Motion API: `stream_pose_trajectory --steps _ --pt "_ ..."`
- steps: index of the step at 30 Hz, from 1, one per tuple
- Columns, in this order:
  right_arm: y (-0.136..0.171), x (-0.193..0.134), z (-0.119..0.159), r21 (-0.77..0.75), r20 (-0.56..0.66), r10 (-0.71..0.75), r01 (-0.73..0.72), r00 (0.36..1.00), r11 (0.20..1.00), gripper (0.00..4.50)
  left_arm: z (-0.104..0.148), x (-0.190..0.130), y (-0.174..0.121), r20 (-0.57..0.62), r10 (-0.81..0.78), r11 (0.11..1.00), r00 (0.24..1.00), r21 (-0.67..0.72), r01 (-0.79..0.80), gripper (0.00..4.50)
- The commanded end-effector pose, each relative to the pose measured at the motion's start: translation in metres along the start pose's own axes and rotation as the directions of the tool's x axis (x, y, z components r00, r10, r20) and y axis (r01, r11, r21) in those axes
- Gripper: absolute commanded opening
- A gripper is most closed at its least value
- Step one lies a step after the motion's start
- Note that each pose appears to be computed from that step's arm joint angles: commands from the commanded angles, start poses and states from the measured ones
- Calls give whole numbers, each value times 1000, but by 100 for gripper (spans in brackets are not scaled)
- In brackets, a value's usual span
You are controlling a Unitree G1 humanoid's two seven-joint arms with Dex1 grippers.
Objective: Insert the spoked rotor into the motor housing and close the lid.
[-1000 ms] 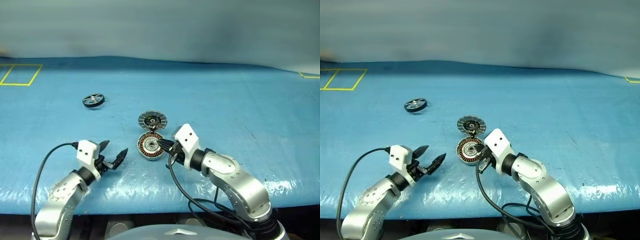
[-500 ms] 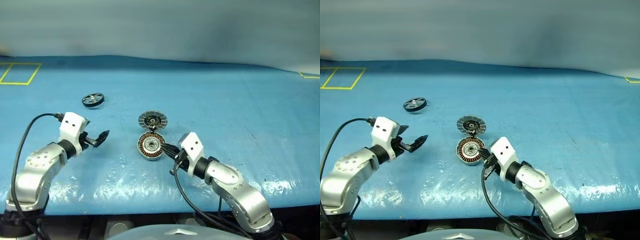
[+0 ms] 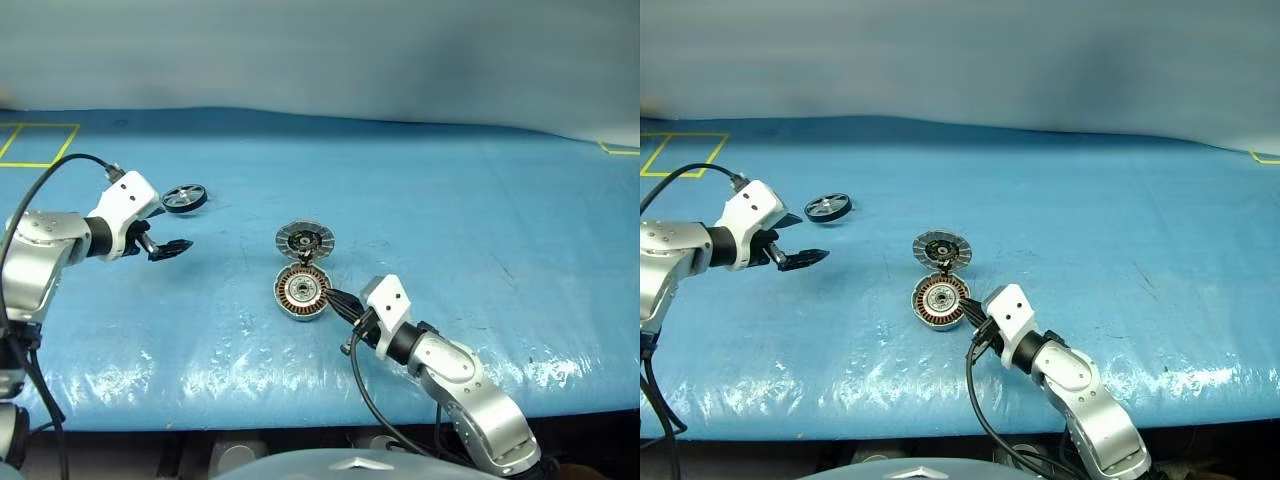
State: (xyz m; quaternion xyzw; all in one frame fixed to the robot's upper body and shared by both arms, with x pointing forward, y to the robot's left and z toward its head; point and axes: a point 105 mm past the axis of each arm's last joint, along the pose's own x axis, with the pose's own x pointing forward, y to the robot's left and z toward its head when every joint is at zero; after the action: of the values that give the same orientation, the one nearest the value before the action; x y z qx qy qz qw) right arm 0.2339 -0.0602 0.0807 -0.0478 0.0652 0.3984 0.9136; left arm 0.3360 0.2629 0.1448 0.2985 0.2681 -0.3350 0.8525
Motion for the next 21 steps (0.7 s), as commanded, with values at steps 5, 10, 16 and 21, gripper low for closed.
stream_pose_trajectory --steps 5,10,16,21 --pt "1 -1 6 -6 38 -26 27 999 1000 6 11 -4 71 -109 188 982 976 17 -187 450" --pt "5 -5 3 10 33 -58 58 998 998 6 7 2 94 -99 274 919 957 -268 -290 450" --pt "8 -6 2 27 36 -88 87 995 996 6 -5 16 89 -95 267 862 959 -422 -281 450" --pt "10 -6 0 30 30 -84 83 996 996 6 9 19 91 1 286 852 958 -457 -254 450"
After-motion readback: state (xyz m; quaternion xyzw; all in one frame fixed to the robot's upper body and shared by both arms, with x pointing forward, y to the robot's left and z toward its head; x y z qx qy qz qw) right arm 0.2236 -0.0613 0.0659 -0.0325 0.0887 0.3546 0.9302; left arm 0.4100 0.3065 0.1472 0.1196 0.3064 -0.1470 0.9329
